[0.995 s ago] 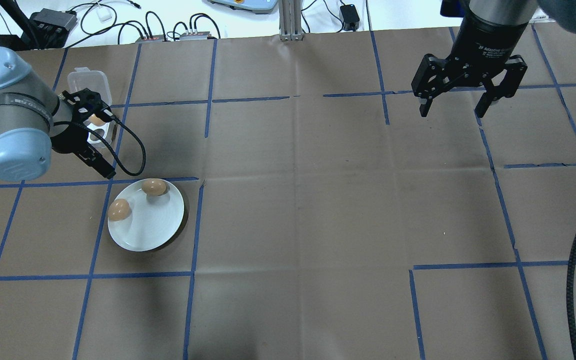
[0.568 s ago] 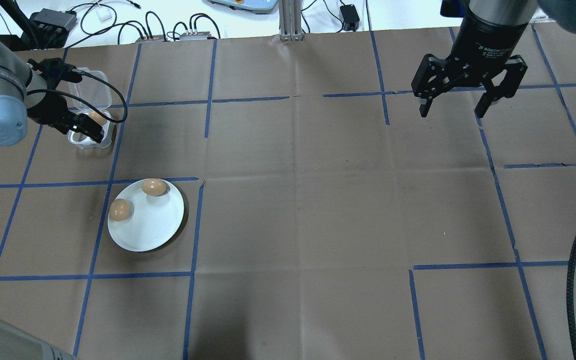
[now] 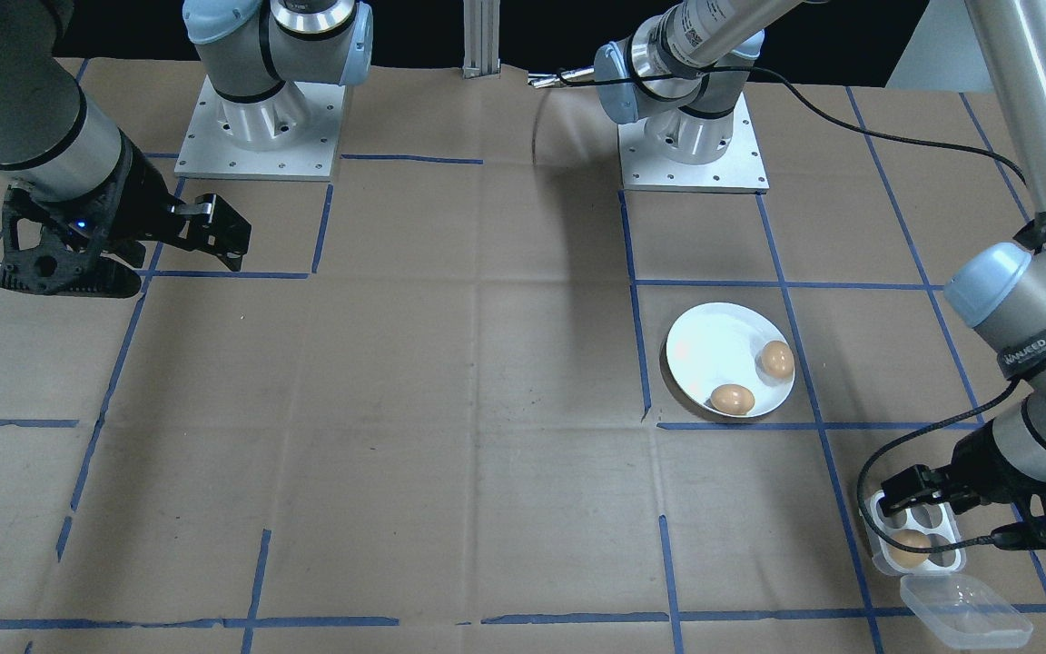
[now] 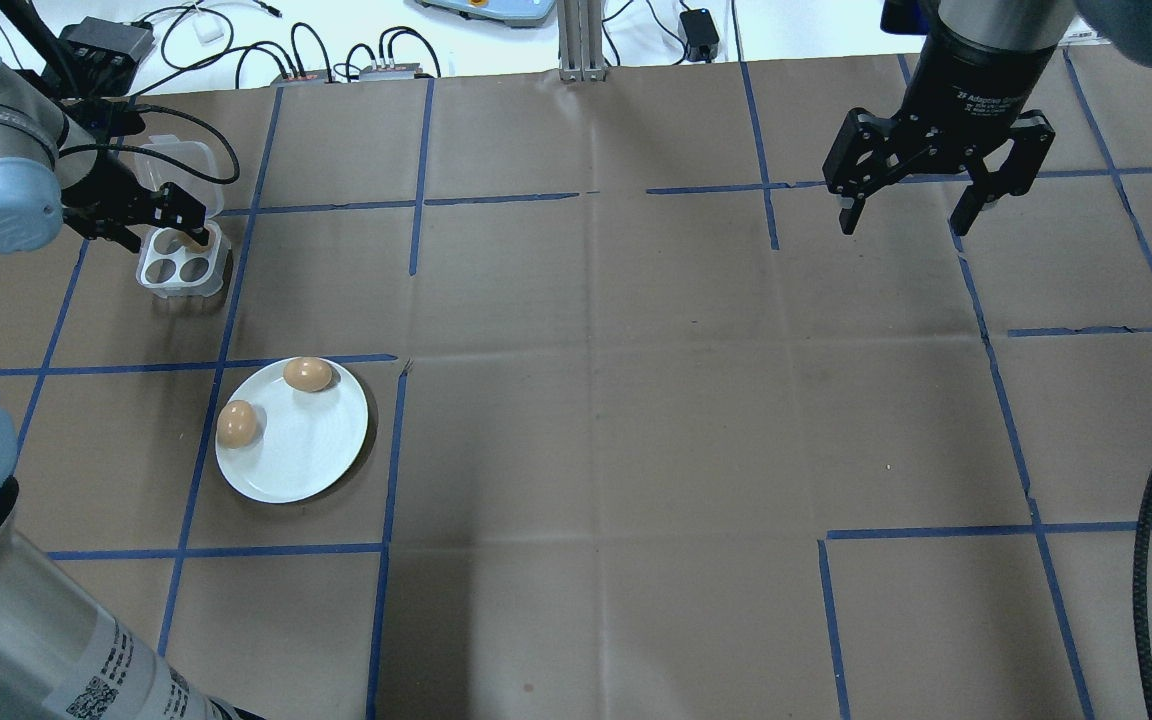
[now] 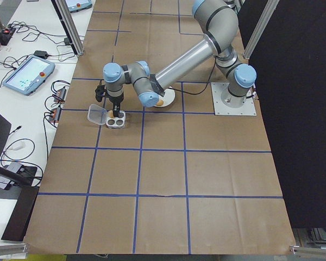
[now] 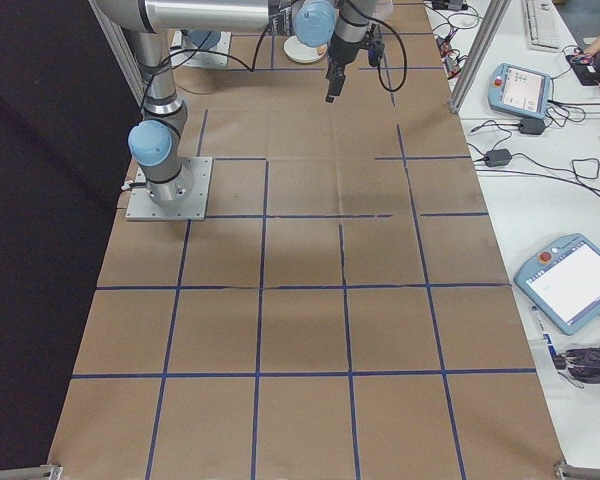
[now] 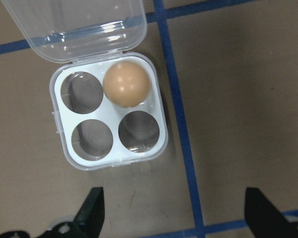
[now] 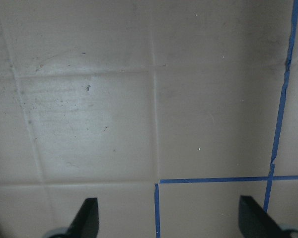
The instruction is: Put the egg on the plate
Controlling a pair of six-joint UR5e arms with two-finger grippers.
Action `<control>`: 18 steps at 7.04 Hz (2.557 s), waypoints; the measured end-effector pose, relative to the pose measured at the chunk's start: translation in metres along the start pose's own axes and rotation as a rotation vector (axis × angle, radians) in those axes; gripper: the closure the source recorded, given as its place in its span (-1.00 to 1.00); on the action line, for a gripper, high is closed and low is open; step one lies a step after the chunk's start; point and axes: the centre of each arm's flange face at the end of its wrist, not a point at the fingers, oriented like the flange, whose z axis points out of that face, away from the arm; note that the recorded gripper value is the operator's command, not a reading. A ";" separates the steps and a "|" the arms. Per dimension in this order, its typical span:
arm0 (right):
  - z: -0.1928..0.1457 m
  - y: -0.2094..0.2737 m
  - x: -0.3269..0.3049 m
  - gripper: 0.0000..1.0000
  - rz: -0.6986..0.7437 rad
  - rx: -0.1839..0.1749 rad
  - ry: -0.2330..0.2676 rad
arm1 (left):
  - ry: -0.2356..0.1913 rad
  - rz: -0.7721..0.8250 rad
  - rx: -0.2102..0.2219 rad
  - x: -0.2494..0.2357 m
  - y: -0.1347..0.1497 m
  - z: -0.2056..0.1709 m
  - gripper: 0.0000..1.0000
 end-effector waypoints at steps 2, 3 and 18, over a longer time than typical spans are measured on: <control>0.000 0.000 0.000 -1.00 0.000 0.000 0.001 | 0.001 -0.016 -0.007 -0.009 -0.022 0.006 -0.99; 0.000 0.000 0.000 -1.00 0.000 0.000 0.000 | 0.006 -0.016 -0.019 -0.011 -0.029 0.009 -0.98; 0.000 0.000 0.000 -1.00 0.000 0.000 -0.001 | -0.002 -0.012 -0.067 0.006 -0.037 0.029 0.89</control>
